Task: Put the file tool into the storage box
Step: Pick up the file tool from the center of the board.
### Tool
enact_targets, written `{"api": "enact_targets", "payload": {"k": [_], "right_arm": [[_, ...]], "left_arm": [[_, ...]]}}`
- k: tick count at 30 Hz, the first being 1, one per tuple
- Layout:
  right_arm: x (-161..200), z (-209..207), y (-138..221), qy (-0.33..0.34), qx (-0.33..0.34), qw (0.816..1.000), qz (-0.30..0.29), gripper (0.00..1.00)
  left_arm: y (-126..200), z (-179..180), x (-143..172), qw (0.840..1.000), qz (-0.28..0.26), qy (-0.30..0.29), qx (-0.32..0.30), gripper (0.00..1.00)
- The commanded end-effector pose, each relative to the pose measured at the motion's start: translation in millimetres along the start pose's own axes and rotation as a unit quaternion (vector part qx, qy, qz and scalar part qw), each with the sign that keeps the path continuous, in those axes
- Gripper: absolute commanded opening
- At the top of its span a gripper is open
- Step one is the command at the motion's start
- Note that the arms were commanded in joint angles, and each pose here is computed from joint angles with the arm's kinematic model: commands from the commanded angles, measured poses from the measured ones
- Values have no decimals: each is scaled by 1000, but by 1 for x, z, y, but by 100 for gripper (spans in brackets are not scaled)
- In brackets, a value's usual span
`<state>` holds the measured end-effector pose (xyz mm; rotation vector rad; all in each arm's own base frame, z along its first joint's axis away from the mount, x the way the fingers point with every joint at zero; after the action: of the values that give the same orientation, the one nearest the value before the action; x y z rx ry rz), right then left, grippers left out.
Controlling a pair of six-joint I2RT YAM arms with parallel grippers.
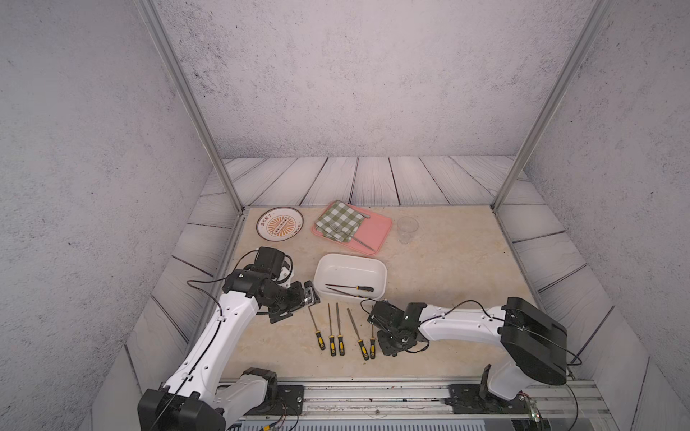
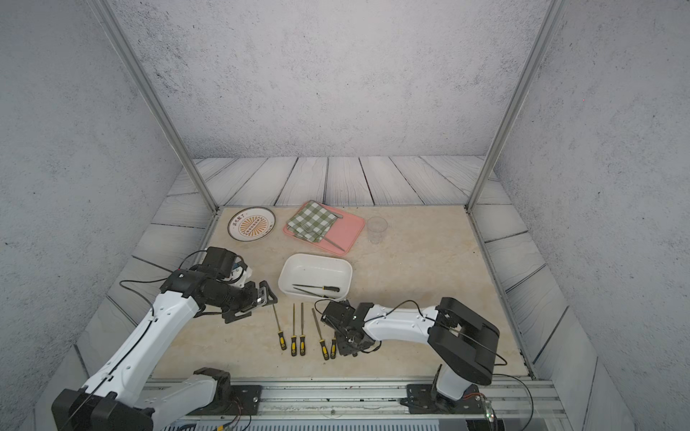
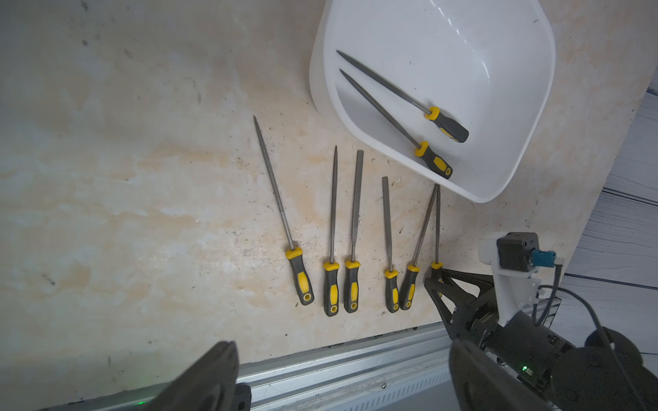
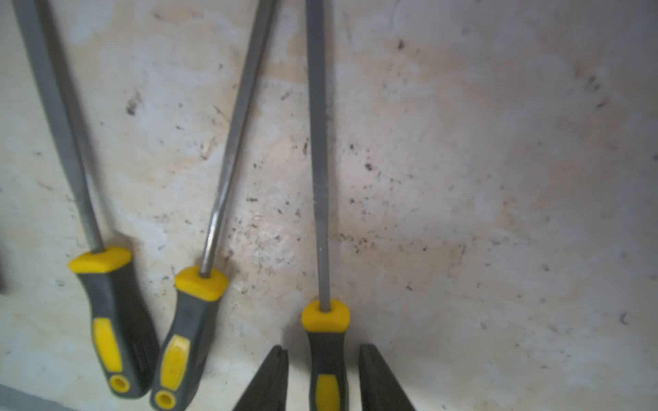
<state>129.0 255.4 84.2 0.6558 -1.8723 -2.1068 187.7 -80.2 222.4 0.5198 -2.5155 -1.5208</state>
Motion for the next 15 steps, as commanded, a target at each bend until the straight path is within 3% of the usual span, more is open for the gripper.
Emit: {"api": "enact_targets", "payload": {"k": [1,5,15], "right_arm": [[6,0,-3,25,26,999,14,27],[18,-3,1,41,37,998,21,19],[47,-16,27,63,56,996,13,16]], "left_arm": [[8,0,4,1000,-10,6,-3,97],[12,-3,2,1000,-24,14,9,98],[17,-15,-5,997,-44,49,46,97]]}}
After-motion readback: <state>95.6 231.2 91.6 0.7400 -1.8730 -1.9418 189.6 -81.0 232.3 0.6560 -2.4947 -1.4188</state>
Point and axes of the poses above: each gripper's point midway between its finger pads, its own y axis back along the fingers, its own z axis along the line the jaws close on, x = y × z, the point moved 7 cm from there along y, back along the fingers, and after that the axes turned 9 degrees about y, right-handed, at the moved point
